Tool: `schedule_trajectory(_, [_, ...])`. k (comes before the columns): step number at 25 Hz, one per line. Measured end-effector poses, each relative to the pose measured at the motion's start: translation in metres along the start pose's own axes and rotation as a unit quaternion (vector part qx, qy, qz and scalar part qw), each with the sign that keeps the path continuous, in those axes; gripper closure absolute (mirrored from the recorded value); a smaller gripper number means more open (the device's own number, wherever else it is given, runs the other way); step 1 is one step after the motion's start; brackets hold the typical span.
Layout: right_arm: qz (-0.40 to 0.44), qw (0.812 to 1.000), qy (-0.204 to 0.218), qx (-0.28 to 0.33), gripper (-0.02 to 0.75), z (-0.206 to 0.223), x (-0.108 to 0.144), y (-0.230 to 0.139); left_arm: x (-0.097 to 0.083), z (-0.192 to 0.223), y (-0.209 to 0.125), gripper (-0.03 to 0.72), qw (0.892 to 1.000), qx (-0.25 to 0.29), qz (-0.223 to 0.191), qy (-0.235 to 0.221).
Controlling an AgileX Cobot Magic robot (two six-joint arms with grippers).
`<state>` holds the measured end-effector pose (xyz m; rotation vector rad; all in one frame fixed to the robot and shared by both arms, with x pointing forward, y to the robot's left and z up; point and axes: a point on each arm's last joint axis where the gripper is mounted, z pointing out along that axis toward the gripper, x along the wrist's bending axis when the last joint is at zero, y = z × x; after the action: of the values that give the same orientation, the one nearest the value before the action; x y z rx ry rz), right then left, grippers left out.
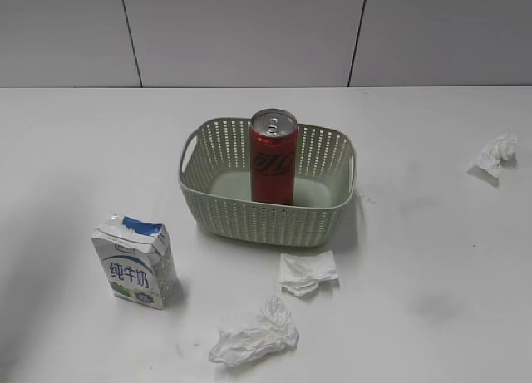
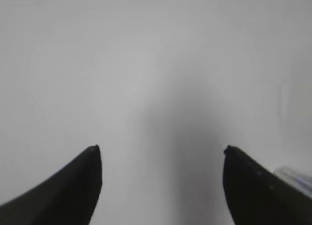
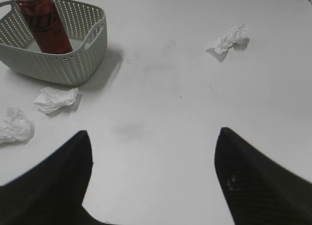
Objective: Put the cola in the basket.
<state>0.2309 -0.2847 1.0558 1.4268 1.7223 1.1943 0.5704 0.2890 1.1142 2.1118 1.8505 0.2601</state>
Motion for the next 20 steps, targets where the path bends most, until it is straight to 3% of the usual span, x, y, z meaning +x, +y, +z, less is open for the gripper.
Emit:
schedule_trajectory(3, [0.0, 1.0, 0.0, 0.0, 0.148, 0.0, 0.0, 0.0, -0.01, -0.022, -0.042, 0.099, 1.0, -0.01, 0.009, -0.005])
schedule_trajectory(10, [0.0, 1.0, 0.0, 0.0, 0.148, 0.0, 0.0, 0.0, -0.024, -0.057, -0.133, 0.099, 0.994, -0.105, 0.017, -0.004])
schedule_trajectory(14, [0.0, 1.0, 0.0, 0.0, 0.148, 0.0, 0.0, 0.0, -0.03, -0.064, -0.178, 0.099, 0.988, -0.156, 0.021, 0.002])
schedule_trajectory(20, [0.0, 1.0, 0.0, 0.0, 0.148, 0.0, 0.0, 0.0, -0.035, -0.059, -0.233, 0.099, 0.983, -0.184, 0.025, 0.005])
